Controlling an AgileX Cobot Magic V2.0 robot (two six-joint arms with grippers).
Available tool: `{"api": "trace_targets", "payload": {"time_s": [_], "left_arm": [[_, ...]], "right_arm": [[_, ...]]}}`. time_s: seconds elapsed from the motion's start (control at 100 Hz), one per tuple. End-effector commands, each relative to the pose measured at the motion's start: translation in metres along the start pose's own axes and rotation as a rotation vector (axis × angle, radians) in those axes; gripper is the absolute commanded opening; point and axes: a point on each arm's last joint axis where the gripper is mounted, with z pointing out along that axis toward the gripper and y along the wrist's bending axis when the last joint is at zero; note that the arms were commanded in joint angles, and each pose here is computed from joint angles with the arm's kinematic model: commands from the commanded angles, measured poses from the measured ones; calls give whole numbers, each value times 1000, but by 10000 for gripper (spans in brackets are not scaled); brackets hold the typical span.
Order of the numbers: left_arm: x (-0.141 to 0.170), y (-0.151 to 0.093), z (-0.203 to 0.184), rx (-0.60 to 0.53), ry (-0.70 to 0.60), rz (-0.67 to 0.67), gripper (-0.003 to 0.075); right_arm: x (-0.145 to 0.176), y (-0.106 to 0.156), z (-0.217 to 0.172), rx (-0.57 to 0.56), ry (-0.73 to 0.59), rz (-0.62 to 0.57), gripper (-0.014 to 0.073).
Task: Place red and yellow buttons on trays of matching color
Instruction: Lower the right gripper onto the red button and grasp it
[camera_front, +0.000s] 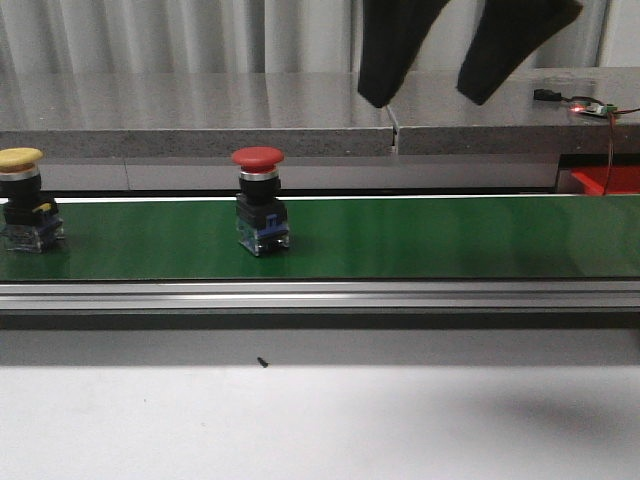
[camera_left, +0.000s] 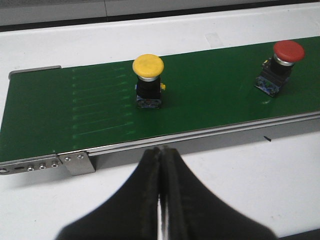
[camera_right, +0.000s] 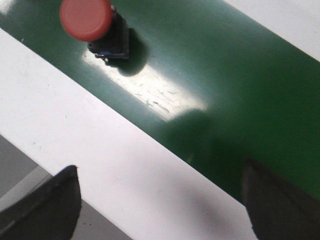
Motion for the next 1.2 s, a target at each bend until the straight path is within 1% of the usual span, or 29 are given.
{"api": "trace_targets", "payload": {"time_s": [0.0,0.11,0.26,0.39,0.56,0.65,0.71,0.72,0.74,0.77,0.79,0.81,0.92,0.98,1.05,1.14,1.19], "left_arm": [[-12,-1,-5,9,-84,-15,-19],[-12,-1,-5,9,-84,-15,-19],[-12,-1,-5,9,-84,-15,-19],[-12,-1,-5,9,-84,-15,-19],[-12,-1,-5,9,-84,-15,-18],[-12,-1,-5,9,-84,-15,-19],[-12,-1,-5,9,-84,-15,-19],[-12,-1,-5,9,-84,-15,-19],[-12,-1,-5,9,-84,-15,-19],[-12,-1,-5,9,-84,-15,-19],[-12,-1,-5,9,-84,-15,-19],[-12,-1,-5,9,-84,-15,-19],[-12,-1,-5,9,-84,-15,-19],[-12,-1,-5,9,-84,-15,-18],[-12,-1,-5,9,-84,-15,-19],[-12,-1,-5,9,-84,-15,-19],[-12,-1,-5,9,-84,-15,-19]], "right_arm": [[-16,9,-12,-26,-48,-50,645],[-28,17,2,-62,-19,-84,645],[-47,27,21,-86,-66,-122,645],[-59,27,42,-79,-120,-117,645],[-65,25,60,-71,-156,-109,639],[-66,24,69,-67,-149,-113,575],[-65,23,74,-65,-133,-115,491],[-65,23,75,-63,-126,-117,457],[-65,23,75,-63,-124,-117,446],[-64,23,76,-60,-116,-119,386],[-64,22,77,-60,-112,-119,361],[-64,22,77,-59,-111,-121,315],[-64,22,76,-50,-115,-127,197],[-64,21,76,-40,-118,-134,178],[-65,19,71,-28,-127,-141,176],[-66,14,56,-15,-160,-135,176],[-66,6,44,-2,-185,-119,176]]}}
